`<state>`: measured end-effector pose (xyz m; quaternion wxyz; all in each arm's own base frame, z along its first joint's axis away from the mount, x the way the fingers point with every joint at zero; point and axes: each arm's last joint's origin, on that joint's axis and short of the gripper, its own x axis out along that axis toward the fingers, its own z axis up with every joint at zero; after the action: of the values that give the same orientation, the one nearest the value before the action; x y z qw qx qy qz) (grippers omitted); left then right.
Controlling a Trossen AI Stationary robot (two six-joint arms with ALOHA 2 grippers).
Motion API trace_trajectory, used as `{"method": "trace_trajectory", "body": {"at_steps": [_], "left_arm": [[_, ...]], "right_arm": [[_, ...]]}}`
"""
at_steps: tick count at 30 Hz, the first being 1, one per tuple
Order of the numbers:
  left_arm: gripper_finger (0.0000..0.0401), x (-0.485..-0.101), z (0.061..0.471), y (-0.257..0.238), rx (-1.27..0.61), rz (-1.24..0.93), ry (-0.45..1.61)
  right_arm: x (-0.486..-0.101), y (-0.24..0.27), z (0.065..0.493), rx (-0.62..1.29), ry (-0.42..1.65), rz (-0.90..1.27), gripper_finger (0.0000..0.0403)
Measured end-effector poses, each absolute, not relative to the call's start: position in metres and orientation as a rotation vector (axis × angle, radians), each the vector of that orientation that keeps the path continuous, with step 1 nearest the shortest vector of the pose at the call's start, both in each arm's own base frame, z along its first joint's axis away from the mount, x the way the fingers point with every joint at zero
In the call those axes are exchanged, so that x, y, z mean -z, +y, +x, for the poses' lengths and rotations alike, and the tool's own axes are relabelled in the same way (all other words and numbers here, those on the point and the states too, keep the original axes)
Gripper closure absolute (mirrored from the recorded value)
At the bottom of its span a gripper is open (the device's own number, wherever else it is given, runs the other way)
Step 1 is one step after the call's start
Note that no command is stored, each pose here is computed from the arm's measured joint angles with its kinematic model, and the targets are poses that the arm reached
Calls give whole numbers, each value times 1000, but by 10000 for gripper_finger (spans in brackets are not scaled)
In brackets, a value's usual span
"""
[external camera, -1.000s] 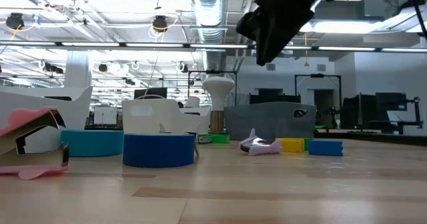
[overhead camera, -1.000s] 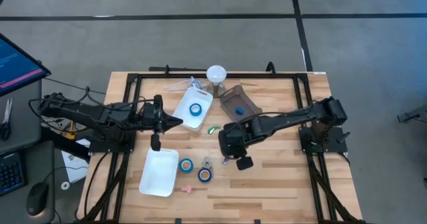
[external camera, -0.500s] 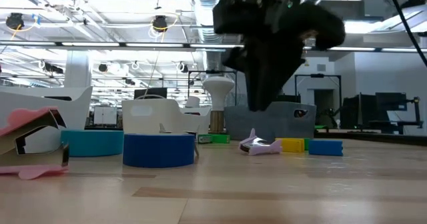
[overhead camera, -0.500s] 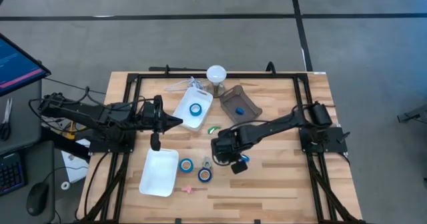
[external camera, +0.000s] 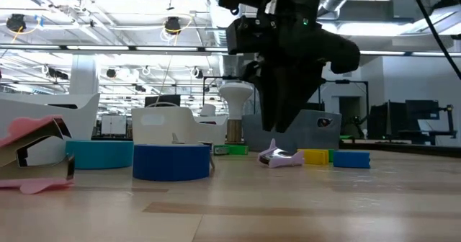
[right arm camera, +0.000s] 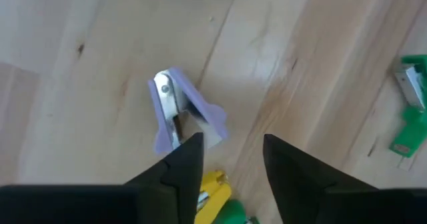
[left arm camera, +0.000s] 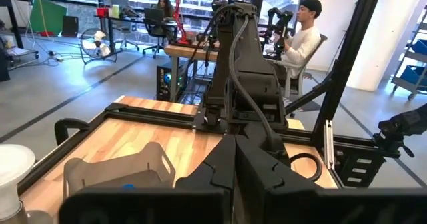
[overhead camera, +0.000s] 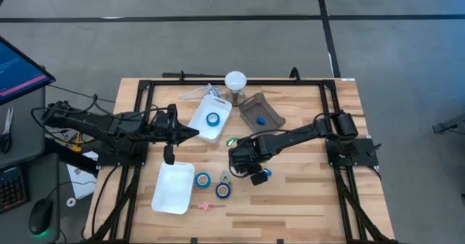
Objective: Pick and place Stapler, Stapler remover, tape
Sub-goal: Put the purple staple remover into the bottom white bin
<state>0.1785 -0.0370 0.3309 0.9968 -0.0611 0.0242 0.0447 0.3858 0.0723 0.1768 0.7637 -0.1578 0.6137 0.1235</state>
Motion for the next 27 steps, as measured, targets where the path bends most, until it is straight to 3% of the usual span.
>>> {"method": "trace_trajectory", "body": {"at_steps": [7,27], "left_arm": [[398,-331,179,-37,-90,-122,48],[398,-331,179,-37,-90,-123,48]], "right_arm": [[-176,75,386,-361,1317,-328,221],[-167,66,386,-378,1301,-265,243]]}}
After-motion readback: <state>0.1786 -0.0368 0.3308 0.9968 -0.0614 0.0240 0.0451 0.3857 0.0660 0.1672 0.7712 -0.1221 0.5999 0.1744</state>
